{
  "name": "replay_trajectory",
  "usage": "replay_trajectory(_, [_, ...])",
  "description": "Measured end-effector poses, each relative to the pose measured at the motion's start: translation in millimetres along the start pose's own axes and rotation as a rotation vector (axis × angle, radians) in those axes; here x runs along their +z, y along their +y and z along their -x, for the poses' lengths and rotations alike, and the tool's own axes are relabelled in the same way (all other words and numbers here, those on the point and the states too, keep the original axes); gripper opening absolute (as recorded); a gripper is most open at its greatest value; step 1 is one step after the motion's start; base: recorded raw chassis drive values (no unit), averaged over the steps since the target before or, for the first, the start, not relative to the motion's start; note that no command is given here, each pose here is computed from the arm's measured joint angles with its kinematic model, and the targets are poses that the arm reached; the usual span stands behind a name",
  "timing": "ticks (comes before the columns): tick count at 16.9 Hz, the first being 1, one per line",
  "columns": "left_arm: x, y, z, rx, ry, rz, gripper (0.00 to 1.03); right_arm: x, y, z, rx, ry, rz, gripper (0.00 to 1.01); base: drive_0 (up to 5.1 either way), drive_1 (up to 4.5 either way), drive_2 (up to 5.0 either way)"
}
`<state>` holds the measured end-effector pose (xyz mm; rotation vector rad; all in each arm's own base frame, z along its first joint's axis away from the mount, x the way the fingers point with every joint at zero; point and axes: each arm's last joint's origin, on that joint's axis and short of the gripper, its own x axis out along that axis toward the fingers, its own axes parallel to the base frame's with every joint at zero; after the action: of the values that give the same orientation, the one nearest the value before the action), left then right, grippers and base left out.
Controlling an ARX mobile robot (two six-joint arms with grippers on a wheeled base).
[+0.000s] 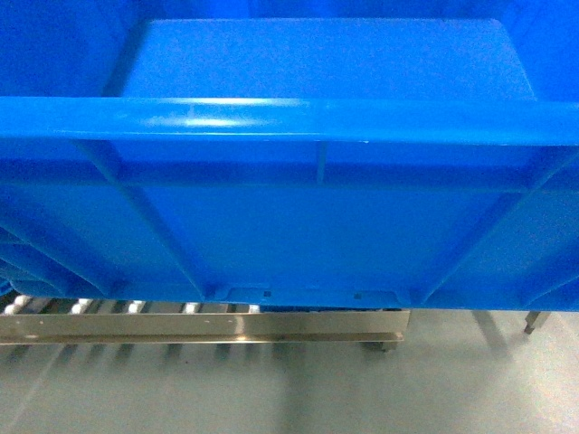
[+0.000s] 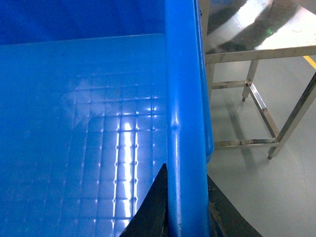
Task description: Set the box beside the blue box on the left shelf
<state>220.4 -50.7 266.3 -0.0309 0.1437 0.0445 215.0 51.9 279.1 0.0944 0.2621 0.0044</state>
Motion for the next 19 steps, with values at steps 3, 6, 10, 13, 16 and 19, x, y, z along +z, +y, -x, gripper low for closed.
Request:
replay_trajectory(3, [0.0, 0.0, 0.0, 0.000, 0.000, 0.000, 0.10, 0.0, 0.0, 0.0, 0.000, 0.000, 0.000, 0.09, -5.0, 2.45, 2.5])
replay_trajectory(6, [0.1, 0.0, 0.0, 0.000, -0.001, 0.000, 0.10, 0.0, 0.0, 0.0, 0.000, 0.000, 0.000, 0.09, -5.1, 2.35, 2.4])
replay_trajectory(10, [-0.1, 0.0, 0.0, 0.000, 0.001, 0.000, 0.10, -0.1, 0.0, 0.0, 0.000, 0.001, 0.000, 0.09, -5.0, 2.41, 2.4])
replay_trajectory(13, [0.0, 0.0, 0.0, 0.000, 0.000, 0.000, 0.10, 0.0, 0.0, 0.0, 0.000, 0.000, 0.000, 0.09, -5.0, 2.42, 2.4])
replay_trajectory(16, [-0.2, 0.0, 0.0, 0.001, 0.002, 0.000, 0.10, -0.1, 0.0, 0.0, 0.000, 0.001, 0.000, 0.09, -5.0, 2.46, 2.5])
replay_trajectory(19, [-0.1, 0.0, 0.0, 0.000, 0.001, -0.001, 0.10, 0.0, 0.0, 0.0, 0.000, 0.000, 0.000, 0.09, -5.0, 2.38, 2.4])
